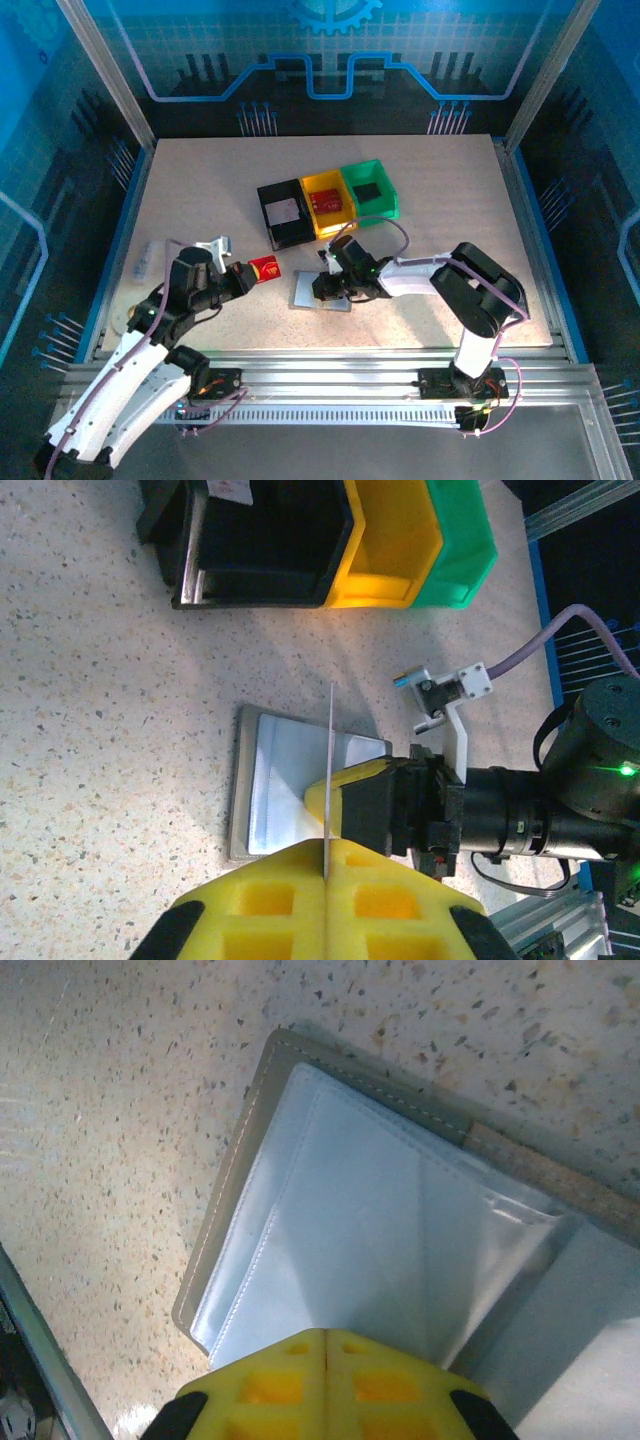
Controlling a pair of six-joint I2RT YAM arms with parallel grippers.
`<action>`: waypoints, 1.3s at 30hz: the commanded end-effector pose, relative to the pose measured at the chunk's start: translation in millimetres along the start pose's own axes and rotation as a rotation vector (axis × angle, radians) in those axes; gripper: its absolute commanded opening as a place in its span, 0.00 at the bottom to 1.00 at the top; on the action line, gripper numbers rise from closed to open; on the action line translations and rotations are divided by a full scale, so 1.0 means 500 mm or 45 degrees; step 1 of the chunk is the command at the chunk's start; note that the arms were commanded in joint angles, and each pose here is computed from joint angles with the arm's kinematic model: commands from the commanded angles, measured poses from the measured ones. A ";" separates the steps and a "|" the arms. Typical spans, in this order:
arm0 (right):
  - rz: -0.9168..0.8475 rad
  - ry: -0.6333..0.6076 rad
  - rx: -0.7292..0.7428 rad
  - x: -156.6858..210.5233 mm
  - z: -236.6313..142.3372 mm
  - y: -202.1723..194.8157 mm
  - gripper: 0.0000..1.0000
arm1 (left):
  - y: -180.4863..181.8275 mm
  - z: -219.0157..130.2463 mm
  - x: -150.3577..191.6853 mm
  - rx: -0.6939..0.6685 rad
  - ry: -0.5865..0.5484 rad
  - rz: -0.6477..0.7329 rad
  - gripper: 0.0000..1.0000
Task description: Take the credit cards out of the card holder
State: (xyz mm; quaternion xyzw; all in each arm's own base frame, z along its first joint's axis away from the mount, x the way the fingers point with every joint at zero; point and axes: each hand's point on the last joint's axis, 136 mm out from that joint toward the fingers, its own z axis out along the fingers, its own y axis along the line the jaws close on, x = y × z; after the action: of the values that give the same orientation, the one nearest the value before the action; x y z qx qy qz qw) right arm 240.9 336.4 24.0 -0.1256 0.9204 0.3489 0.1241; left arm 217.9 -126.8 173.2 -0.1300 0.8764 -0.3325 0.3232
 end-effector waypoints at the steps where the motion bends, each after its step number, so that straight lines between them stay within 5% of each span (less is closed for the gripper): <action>1: -0.051 0.017 -0.051 -0.004 -0.025 0.013 0.05 | -0.025 0.004 -0.017 0.042 0.005 -0.008 0.00; 25: -0.149 -0.155 -0.062 -0.018 -0.135 0.031 0.07 | -0.187 0.179 -0.204 -0.036 0.131 0.187 0.00; 39: -0.099 -0.390 0.091 -0.036 -0.306 -0.025 0.53 | -0.219 0.307 -0.241 -0.123 0.207 0.223 0.00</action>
State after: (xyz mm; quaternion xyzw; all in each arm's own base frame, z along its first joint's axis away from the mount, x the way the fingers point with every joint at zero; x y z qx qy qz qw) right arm 246.6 248.2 145.6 -0.1173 0.8811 0.3520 0.2931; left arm 403.5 -226.0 216.7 -0.0499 0.9183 -0.2819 0.2736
